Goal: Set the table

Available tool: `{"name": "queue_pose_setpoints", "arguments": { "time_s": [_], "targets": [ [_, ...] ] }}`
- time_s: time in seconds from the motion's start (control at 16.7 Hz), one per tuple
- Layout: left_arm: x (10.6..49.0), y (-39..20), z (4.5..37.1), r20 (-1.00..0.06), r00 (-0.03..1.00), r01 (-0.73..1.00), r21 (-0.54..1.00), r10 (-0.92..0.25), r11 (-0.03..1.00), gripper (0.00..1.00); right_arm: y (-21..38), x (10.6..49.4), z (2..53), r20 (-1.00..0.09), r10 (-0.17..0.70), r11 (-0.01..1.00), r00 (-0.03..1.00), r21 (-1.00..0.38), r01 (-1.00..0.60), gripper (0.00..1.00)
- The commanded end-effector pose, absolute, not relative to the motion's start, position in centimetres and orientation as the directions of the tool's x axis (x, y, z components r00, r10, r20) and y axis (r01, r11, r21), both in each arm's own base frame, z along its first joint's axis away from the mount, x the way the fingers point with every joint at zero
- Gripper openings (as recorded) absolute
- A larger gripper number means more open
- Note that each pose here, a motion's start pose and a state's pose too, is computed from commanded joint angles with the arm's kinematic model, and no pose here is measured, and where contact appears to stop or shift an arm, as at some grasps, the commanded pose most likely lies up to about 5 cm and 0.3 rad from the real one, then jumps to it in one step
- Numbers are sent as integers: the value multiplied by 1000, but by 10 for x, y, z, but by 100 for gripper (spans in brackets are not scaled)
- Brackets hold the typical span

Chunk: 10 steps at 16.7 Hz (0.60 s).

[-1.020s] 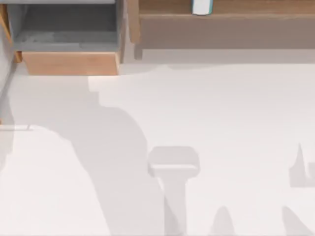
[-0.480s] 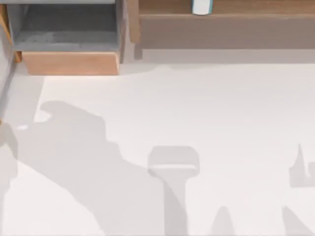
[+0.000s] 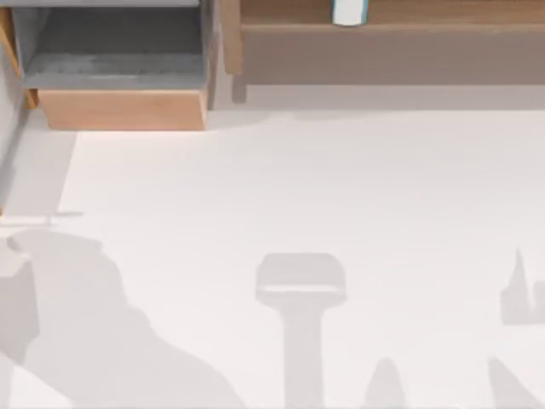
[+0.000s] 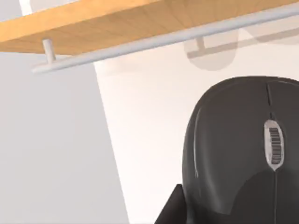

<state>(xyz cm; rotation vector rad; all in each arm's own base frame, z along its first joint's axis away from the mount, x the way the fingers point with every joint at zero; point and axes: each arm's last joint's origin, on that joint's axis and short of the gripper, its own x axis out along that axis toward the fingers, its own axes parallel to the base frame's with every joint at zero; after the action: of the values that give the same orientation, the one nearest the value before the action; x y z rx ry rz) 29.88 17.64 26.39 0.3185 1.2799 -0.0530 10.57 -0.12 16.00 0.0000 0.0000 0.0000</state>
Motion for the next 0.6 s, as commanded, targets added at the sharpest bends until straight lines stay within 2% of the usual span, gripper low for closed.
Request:
{"name": "queue_pose_setpoints", "arguments": {
  "time_s": [0.6],
  "targets": [
    [229, 151, 164, -991, 132, 14, 27, 25, 1000, 0, -1, 106, 160, 0, 0, 1000, 1000, 0, 0, 100]
  ]
}}
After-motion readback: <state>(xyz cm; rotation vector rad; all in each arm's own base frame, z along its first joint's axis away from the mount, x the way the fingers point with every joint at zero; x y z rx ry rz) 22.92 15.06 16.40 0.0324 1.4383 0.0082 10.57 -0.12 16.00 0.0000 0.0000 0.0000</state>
